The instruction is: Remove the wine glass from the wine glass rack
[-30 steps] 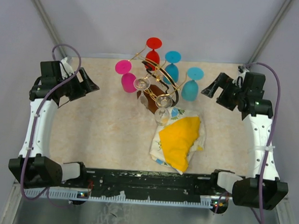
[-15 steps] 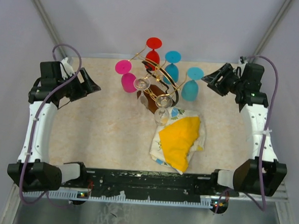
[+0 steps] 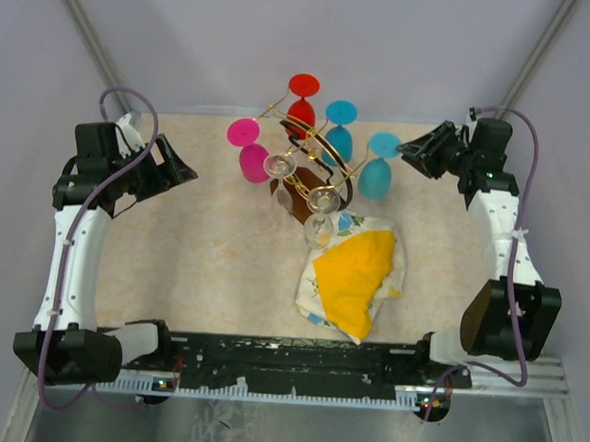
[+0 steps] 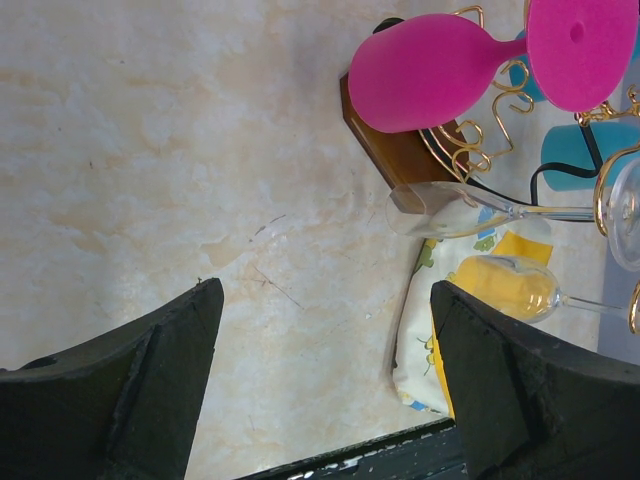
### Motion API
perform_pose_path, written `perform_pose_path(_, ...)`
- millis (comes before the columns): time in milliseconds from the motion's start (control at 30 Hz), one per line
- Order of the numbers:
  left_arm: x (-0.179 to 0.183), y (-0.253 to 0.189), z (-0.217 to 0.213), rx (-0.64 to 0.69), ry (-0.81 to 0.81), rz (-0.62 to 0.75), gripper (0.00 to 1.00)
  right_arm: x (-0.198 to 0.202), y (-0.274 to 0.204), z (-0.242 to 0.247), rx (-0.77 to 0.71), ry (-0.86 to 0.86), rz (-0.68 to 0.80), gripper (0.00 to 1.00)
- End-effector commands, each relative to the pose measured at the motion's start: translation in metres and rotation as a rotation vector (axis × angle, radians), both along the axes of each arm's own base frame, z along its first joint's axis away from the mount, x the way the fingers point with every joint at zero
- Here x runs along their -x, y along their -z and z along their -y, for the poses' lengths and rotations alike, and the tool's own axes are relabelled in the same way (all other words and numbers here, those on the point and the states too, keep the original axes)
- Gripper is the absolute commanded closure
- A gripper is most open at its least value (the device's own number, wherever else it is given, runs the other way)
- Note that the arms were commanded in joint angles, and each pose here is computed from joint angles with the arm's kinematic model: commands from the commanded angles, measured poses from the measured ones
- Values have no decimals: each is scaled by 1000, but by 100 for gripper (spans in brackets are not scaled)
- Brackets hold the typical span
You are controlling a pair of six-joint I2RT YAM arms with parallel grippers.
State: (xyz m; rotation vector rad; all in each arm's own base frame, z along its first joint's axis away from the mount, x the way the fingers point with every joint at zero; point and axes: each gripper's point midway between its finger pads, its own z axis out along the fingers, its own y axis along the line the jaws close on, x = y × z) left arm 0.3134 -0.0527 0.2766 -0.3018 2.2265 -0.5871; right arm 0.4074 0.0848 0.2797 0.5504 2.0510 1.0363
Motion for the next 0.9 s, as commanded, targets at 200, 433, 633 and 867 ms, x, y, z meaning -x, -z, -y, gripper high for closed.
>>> perform_pose_path(200, 4, -4, 1, -4, 7, 17, 9, -17, -28, -4, -38, -38, 106, 65)
perform_pose_path(433, 4, -4, 2, -3, 8, 18, 9, -17, -34, -9, -72, -63, 133, 86)
perform_pose_path(633, 6, -1, 2, 0, 7, 15, 9, -18, -32, -11, -79, -85, 130, 84)
perform_pose_path(867, 7, 1, 2, -4, 4, 13, 9, -19, -32, -16, -100, -110, 139, 84)
